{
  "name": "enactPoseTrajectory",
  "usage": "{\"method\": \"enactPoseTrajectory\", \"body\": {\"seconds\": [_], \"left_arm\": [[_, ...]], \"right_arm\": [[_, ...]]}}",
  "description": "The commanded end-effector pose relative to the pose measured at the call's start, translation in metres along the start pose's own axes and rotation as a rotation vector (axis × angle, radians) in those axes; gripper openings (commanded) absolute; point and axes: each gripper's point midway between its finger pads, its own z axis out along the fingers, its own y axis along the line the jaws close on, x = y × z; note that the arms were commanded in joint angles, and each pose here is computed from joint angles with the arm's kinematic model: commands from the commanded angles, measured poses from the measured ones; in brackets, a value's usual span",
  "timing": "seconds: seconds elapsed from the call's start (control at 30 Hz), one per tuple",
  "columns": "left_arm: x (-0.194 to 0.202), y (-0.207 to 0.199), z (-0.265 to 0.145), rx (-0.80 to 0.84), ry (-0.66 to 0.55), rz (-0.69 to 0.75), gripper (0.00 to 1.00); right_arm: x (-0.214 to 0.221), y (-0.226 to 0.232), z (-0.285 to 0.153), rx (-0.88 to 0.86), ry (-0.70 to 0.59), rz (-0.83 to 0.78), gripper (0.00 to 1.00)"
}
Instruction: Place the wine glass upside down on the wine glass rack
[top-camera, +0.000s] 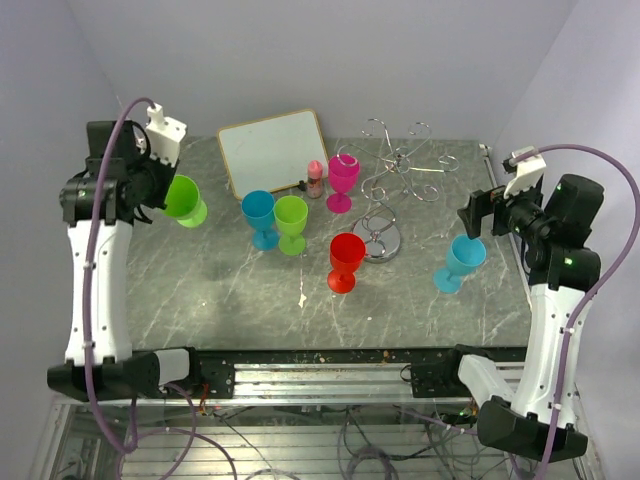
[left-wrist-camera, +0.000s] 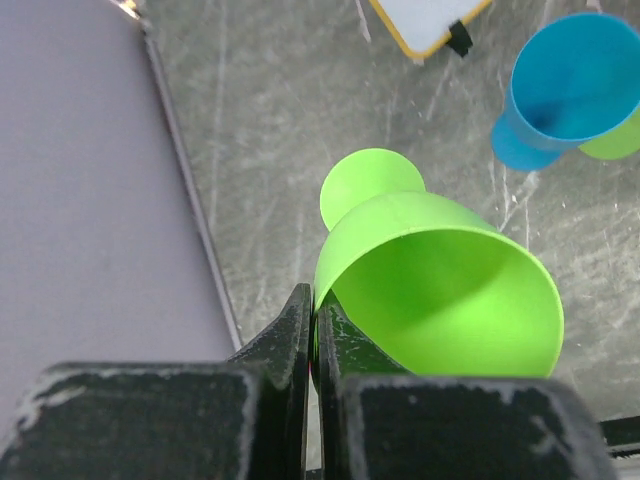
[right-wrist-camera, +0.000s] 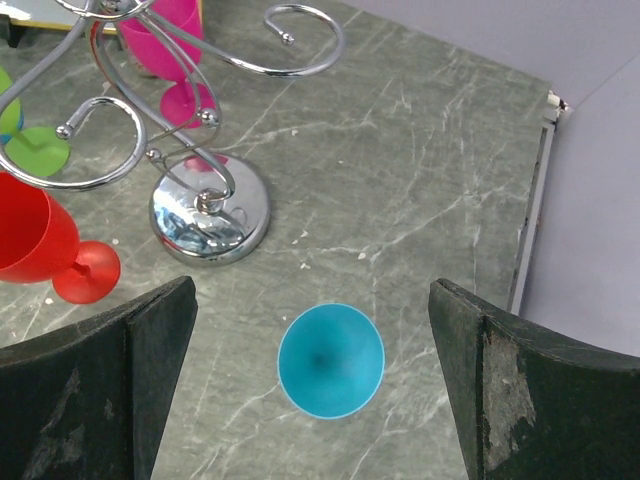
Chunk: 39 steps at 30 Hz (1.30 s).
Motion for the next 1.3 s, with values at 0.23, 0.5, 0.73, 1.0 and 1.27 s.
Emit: {"method": "enactPoseTrajectory", "body": {"seconds": [0.23,0.5,0.73,1.0,1.27], "left_arm": [[-0.075,-0.028,-0.092,0.088,-0.447,0.111,0.07],[-0.150,-0.059,-0.143,0.323,-0.759,0.017,0.07],[-0.206,-0.076,-0.186,0.572,-0.953,-0.146,0.07],[-0.246,-0.080,-0.206,0.759,-1.049,-0.277,0.07],[-0.268,-0.093,-0.200,0.849,-1.070,-0.322,0.07]], "right_arm": [[-0.023,-0.010,-0.019,0.007,-0.039,0.030,1.00],[-0.067,-0.011,-0.025,-0.045,-0.105,0.005,1.00],[-0.116,0.005,-0.032,-0.152,-0.292,-0.047,1.00],[-0.163,0.020,-0.020,-0.398,-0.410,0.086,0.94],[-0.195,0.069,0.019,-0.566,-0.446,0.047,0.91]]}}
